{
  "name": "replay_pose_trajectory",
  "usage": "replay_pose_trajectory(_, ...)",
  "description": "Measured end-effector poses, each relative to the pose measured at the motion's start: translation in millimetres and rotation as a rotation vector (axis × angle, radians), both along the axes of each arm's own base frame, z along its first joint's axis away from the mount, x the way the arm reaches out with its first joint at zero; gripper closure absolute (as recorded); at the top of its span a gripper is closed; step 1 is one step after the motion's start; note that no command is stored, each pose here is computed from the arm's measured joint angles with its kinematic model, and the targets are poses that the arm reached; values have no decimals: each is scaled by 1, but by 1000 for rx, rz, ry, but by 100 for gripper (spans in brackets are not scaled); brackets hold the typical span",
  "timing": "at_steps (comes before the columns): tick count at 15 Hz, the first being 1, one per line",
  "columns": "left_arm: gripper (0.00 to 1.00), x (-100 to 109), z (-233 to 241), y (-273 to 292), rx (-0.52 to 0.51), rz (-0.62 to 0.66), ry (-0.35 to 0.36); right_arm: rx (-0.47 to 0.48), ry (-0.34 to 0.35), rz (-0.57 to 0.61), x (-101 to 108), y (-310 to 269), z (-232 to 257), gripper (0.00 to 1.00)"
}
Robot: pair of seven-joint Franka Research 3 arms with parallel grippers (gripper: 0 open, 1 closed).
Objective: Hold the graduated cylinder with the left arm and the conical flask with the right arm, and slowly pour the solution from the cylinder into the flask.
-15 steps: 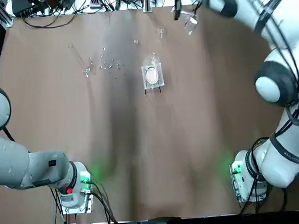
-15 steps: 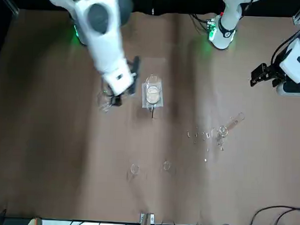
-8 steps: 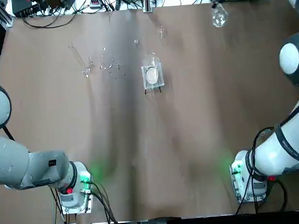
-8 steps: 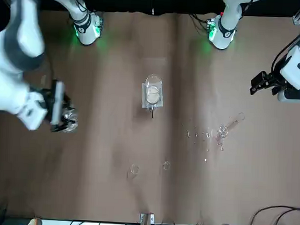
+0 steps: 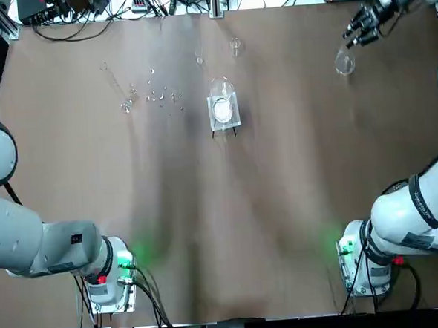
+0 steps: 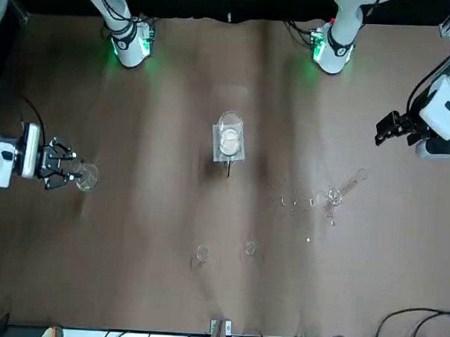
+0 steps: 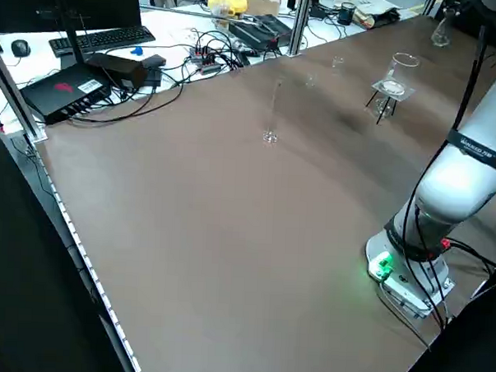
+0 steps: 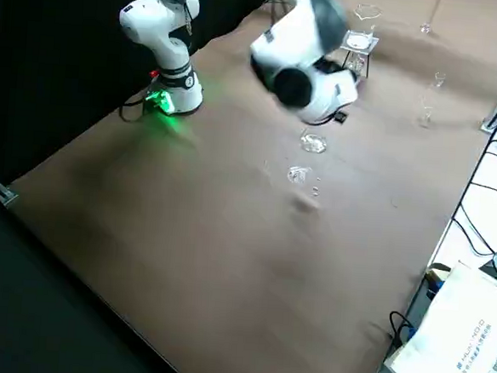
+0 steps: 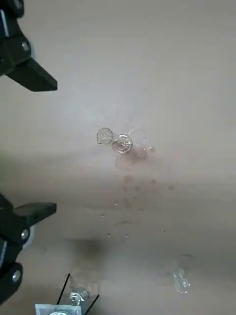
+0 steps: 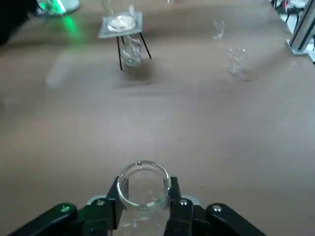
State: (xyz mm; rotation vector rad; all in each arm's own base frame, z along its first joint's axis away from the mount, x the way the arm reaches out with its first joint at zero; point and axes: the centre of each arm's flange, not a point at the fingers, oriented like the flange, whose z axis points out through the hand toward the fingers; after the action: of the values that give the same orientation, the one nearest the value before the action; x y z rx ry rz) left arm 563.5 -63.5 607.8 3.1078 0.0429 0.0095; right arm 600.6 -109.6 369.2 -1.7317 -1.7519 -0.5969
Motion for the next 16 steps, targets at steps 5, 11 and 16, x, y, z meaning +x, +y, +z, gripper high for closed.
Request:
replay_pose_trajectory(5,0,1,2,9,0,16,-4,199,-27,-13,-44,-56,-81,61)
replay_pose_trajectory(11,0,1,2,9,0,16,-5,293,-24,-25,-63,-82,-165,61)
replay_pose_trajectory(16,0,1,2,7,0,13,-4,293,-27,-22,-61,-82,-166,61)
